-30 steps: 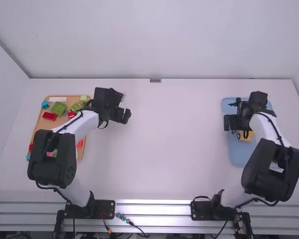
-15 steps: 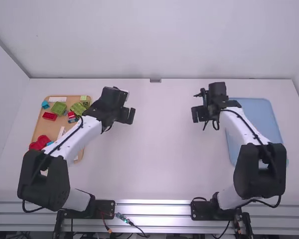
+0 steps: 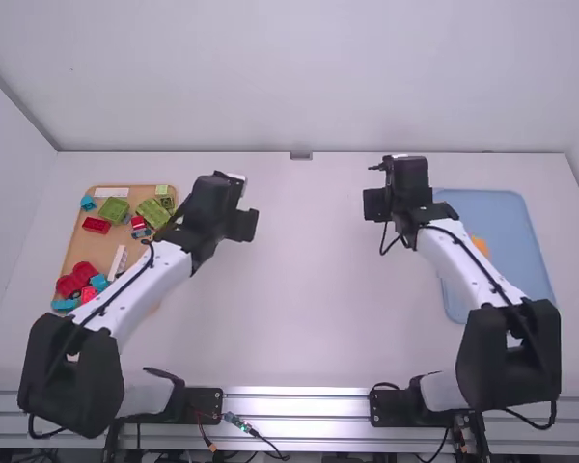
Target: Assemble lego blocks to make yellow taxi
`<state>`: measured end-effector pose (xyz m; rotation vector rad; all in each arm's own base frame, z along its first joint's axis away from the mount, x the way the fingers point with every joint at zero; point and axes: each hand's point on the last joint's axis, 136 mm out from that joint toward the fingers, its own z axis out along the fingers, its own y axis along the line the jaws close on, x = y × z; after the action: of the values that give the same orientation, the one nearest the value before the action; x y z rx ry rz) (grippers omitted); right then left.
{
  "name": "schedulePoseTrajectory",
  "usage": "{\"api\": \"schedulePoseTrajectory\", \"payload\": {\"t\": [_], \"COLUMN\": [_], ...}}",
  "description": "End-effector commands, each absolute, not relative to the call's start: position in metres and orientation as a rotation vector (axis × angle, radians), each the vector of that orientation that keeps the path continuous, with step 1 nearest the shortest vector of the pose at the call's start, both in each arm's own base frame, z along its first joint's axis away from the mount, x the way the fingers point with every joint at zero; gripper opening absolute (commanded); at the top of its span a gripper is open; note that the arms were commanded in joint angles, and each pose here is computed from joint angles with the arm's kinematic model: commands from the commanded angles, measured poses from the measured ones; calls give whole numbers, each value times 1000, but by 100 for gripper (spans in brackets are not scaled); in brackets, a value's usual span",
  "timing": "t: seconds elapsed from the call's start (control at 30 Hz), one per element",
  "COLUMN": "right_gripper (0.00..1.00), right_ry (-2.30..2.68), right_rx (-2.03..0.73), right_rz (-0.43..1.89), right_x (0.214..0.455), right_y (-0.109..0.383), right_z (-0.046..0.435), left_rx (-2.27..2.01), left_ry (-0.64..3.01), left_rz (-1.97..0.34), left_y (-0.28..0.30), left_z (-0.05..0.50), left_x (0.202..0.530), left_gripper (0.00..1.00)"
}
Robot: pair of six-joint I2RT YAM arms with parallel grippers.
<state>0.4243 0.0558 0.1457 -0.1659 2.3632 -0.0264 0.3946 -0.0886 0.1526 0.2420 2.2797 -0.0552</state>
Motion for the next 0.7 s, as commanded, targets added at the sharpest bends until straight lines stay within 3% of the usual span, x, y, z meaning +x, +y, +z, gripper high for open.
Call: {"api": "schedulePoseTrajectory", "payload": {"t": [0.0, 0.23, 0.4, 0.67], "right_gripper": [86, 75, 65, 48], "right_ry": [2340, 2236, 2138, 2129], "right_rx": [-142, -42, -9, -9], "right_rz": [20, 34, 17, 17], "right_x": [417, 409, 398, 358], "right_y": [51, 15, 3, 3], "right_z": [151, 168, 181, 166], "left_rx": [232, 107, 0, 0], "left_ry": [2237, 2132, 2127, 2127], "left_rz": [-100, -59, 0, 0], "left_y": [-82, -39, 0, 0], "left_z": [164, 178, 169, 145], "left_x": [389, 384, 362, 322], "left_gripper": [85, 74, 64, 46]}}
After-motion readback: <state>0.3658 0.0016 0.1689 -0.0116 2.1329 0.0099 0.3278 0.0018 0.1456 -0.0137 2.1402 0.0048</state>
